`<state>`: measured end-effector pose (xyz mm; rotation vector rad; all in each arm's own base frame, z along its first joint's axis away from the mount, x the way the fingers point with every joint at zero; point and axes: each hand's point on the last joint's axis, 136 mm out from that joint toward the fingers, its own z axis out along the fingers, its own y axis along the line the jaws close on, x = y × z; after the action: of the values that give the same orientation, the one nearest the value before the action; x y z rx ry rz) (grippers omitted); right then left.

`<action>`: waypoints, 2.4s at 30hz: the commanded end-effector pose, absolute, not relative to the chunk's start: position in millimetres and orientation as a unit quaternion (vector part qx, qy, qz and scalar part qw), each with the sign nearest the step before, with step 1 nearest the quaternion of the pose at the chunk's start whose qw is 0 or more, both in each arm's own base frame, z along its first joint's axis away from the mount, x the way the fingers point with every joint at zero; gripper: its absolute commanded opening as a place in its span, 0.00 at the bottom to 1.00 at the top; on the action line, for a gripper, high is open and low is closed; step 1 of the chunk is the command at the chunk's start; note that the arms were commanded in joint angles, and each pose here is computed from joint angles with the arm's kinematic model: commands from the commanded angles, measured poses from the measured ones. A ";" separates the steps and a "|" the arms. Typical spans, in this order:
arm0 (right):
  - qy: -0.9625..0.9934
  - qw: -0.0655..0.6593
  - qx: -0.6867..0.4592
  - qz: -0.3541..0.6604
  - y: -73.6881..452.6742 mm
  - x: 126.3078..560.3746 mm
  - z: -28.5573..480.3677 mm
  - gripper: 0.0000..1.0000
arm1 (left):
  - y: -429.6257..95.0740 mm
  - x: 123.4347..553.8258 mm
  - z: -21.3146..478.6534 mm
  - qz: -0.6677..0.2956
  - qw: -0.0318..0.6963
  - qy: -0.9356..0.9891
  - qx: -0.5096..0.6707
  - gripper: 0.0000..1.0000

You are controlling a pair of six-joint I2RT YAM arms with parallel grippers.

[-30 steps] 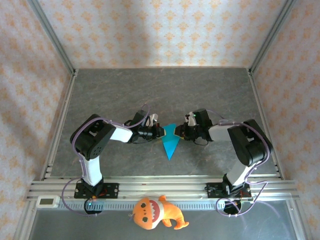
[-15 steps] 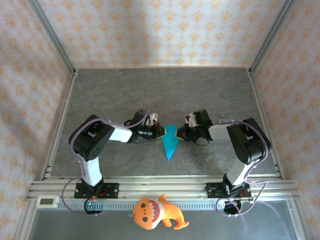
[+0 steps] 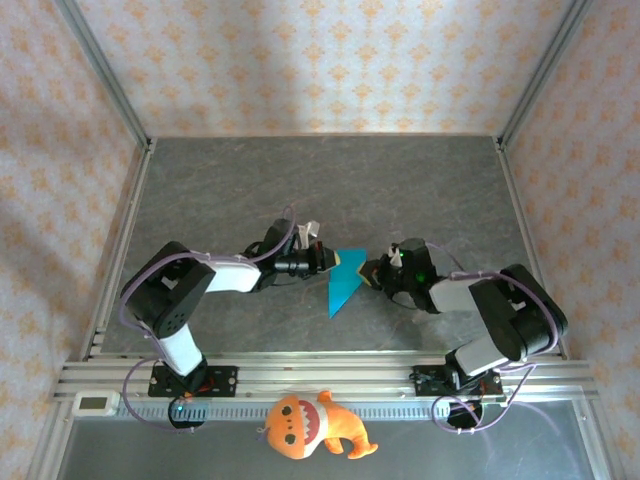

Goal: Fold a paper plane with a square sheet of paper (pick it up from the middle)

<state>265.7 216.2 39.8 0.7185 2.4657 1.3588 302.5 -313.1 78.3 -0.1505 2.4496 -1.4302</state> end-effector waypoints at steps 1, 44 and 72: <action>0.821 0.152 0.294 0.466 210.8 274.8 47.9 0.02 | -309.6 304.3 68.5 -0.492 0.155 0.853 -0.075 0.03; 0.874 0.094 0.130 0.458 221.2 275.6 37.8 0.13 | -312.2 290.5 6.5 -0.439 0.110 0.890 -0.057 0.00; 0.803 0.176 0.285 0.493 209.4 294.5 62.4 0.00 | -291.9 294.5 95.0 -0.354 0.310 0.882 0.031 0.36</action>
<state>279.2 213.0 46.7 0.7392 2.3969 1.3841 303.2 -302.4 105.8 -0.0074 2.3185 -1.1083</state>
